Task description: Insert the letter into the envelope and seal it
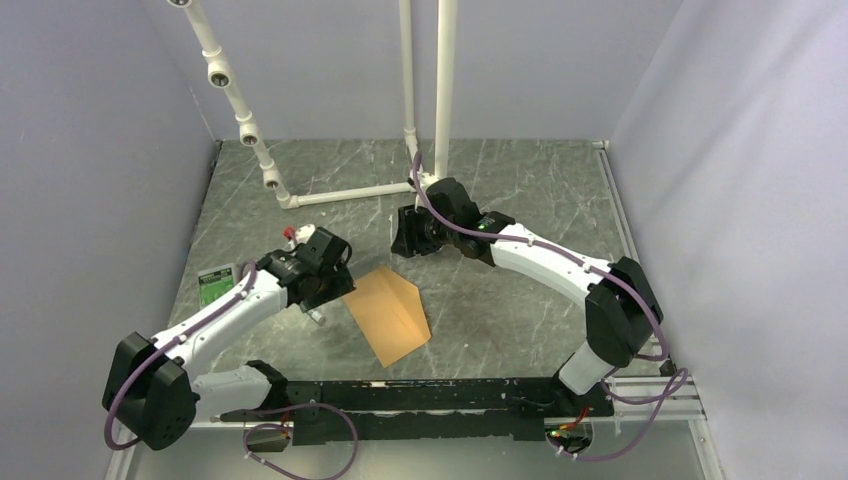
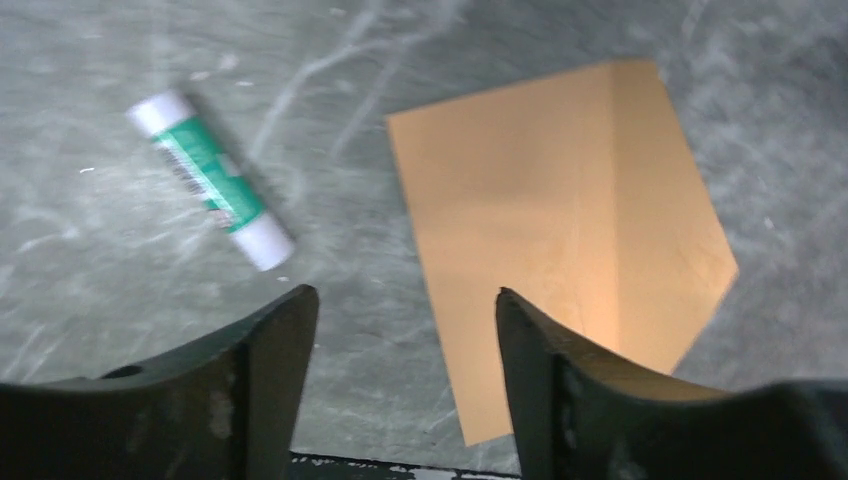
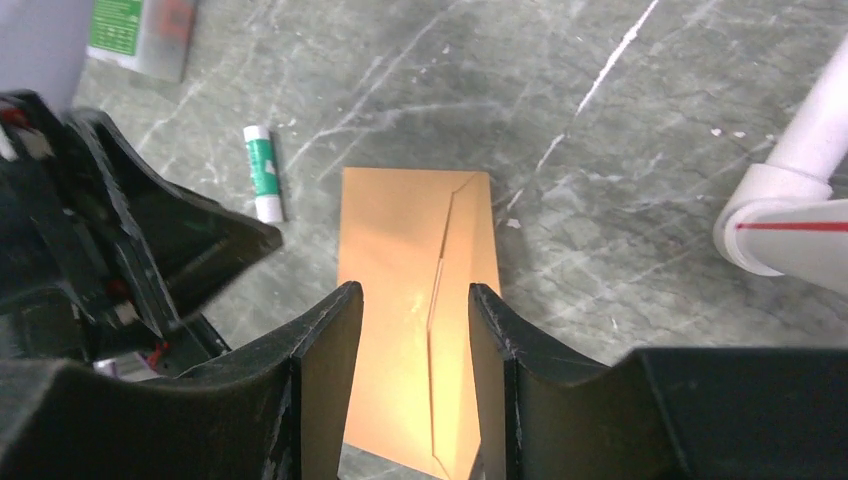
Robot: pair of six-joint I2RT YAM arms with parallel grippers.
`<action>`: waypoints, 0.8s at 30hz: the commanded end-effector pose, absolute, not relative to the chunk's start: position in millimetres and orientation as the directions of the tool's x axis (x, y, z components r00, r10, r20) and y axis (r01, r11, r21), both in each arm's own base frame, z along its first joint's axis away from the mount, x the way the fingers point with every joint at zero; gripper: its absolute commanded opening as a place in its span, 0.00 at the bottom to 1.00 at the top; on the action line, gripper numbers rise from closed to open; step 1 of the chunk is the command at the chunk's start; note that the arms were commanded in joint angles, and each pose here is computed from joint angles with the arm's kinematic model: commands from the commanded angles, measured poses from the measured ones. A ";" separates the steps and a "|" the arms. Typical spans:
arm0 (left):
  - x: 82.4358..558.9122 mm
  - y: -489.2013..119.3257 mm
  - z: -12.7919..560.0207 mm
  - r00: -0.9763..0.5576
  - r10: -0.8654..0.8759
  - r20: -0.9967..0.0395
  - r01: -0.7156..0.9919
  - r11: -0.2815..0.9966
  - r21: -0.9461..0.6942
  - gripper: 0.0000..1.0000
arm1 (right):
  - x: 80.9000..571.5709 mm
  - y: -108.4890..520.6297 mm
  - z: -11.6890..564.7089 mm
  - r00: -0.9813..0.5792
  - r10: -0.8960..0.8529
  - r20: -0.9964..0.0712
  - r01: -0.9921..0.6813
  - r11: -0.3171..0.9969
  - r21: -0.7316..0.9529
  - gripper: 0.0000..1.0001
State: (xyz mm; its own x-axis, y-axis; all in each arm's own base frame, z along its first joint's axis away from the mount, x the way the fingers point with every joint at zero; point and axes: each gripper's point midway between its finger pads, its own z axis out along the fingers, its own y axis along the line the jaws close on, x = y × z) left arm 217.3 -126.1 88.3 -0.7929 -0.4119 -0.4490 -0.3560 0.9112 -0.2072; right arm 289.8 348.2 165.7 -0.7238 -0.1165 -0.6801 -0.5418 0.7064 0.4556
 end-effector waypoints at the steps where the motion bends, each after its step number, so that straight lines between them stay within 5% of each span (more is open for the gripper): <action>1: 202.4 -77.8 80.1 -0.707 -0.545 -0.450 -0.586 0.808 -0.059 0.78 | 299.1 339.0 162.3 -0.694 -0.140 -0.706 -0.541 0.749 0.383 0.48; 9: 204.3 -46.1 51.0 -0.646 -0.635 -0.422 -0.695 0.719 -0.019 0.76 | 301.3 343.3 161.7 -0.694 -0.148 -0.705 -0.549 0.742 0.385 0.48; 16: 223.9 -50.0 28.0 -0.666 -0.663 -0.343 -0.674 0.731 -0.105 0.57 | 299.3 345.5 154.7 -0.693 -0.180 -0.698 -0.571 0.728 0.379 0.48; 22: 217.4 -46.7 12.7 -0.689 -0.655 -0.309 -0.676 0.735 -0.049 0.56 | 300.9 347.9 151.4 -0.694 -0.185 -0.696 -0.573 0.727 0.379 0.48; 24: 216.6 -45.3 10.0 -0.694 -0.652 -0.305 -0.676 0.736 -0.036 0.46 | 302.1 349.2 150.2 -0.695 -0.186 -0.695 -0.574 0.726 0.379 0.48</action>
State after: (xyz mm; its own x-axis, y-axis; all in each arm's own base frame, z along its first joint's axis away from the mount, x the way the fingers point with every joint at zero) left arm 214.2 -45.4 14.8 -0.6827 -0.6612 -0.3111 -0.6864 0.7262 -0.0371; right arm 291.2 340.1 133.9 -0.7330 -0.1961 -0.6513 -0.5437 0.7443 0.3879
